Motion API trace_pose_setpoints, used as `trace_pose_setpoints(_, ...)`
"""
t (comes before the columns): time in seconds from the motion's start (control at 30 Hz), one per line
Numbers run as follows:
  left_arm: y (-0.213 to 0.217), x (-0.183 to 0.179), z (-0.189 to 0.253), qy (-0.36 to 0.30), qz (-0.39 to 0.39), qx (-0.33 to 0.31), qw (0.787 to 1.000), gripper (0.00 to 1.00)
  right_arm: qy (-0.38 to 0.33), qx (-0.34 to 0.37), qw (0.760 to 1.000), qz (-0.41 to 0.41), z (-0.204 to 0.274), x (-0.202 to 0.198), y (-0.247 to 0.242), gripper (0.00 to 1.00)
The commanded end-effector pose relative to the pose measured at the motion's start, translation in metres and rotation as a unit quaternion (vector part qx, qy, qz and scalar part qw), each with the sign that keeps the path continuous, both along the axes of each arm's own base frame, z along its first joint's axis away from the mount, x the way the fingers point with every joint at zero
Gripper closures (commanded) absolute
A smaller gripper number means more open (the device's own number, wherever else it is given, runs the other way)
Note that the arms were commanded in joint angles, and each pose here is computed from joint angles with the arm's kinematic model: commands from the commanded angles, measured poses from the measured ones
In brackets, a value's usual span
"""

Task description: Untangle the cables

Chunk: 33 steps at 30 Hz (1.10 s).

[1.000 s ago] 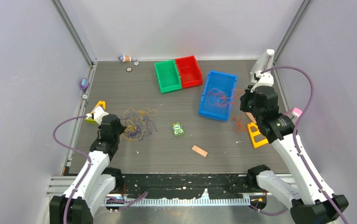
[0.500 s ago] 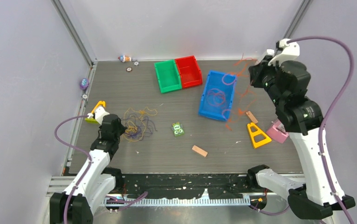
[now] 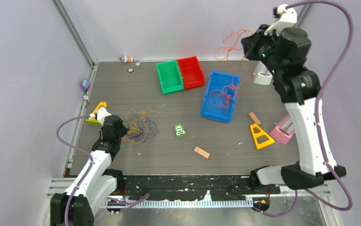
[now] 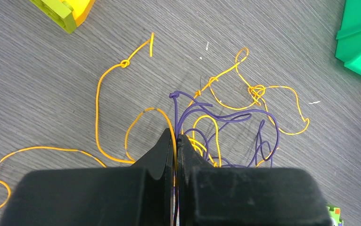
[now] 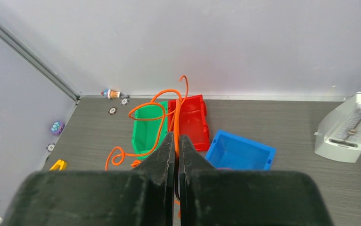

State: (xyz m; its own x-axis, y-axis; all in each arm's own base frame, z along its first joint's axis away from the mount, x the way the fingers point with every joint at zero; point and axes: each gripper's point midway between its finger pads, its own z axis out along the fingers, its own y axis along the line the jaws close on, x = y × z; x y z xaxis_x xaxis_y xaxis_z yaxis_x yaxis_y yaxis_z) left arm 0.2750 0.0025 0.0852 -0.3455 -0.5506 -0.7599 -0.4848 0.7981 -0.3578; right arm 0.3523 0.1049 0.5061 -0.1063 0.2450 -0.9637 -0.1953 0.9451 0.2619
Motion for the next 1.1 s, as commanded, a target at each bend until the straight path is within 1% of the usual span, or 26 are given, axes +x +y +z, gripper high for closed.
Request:
trace_pose_setpoints(0.0,-0.001,0.011,0.017,-0.028,-0.006,0.002,1.000,1.00,-0.009,0.018,1.000,0.017,0.000,0.031,0.016,0.95)
trace_pose_setpoints(0.17,-0.002,0.012,0.016,-0.027,-0.007,0.001,1.000,1.00,0.005,0.014,1.000,0.007,-0.021,0.062,0.022,0.95)
trace_pose_setpoints(0.4,-0.003,0.012,0.014,-0.024,-0.012,-0.001,1.000,1.00,0.055,-0.010,0.998,-0.026,-0.084,0.090,0.017,0.95)
trace_pose_setpoints(0.5,-0.005,0.013,0.015,-0.024,-0.014,-0.002,1.000,1.00,0.092,-0.024,0.995,-0.042,-0.131,0.096,0.013,0.95)
trace_pose_setpoints(0.53,-0.005,0.013,0.015,-0.024,-0.014,-0.003,1.000,1.00,0.097,-0.025,0.994,-0.048,-0.139,0.096,0.011,0.95)
trace_pose_setpoints(0.67,-0.006,0.013,0.014,-0.022,-0.016,-0.005,1.000,1.00,0.144,-0.041,0.987,-0.062,-0.212,0.096,0.005,0.95)
trace_pose_setpoints(0.7,-0.006,0.014,0.014,-0.022,-0.017,-0.005,1.000,1.00,0.164,-0.046,0.983,-0.065,-0.238,0.095,0.003,0.95)
trace_pose_setpoints(0.73,-0.006,0.014,0.014,-0.023,-0.017,-0.006,1.000,1.00,0.174,-0.046,0.981,-0.067,-0.251,0.094,0.003,0.94)
trace_pose_setpoints(0.77,-0.006,0.014,0.014,-0.023,-0.018,-0.006,1.000,1.00,0.195,-0.051,0.977,-0.068,-0.275,0.092,0.002,0.94)
trace_pose_setpoints(0.8,-0.006,0.014,0.014,-0.023,-0.018,-0.006,1.000,1.00,0.205,-0.050,0.975,-0.069,-0.286,0.091,0.002,0.95)
trace_pose_setpoints(0.83,-0.006,0.014,0.014,-0.024,-0.018,-0.006,1.000,1.00,0.224,-0.055,0.971,-0.067,-0.306,0.088,0.002,0.95)
trace_pose_setpoints(0.97,-0.007,0.014,0.014,-0.024,-0.018,-0.006,1.000,1.00,0.274,-0.061,0.957,-0.076,-0.352,0.080,0.000,0.95)
trace_pose_setpoints(1.07,-0.007,0.014,0.014,-0.024,-0.018,-0.006,1.000,1.00,0.299,-0.066,0.950,-0.064,-0.374,0.076,0.004,0.93)
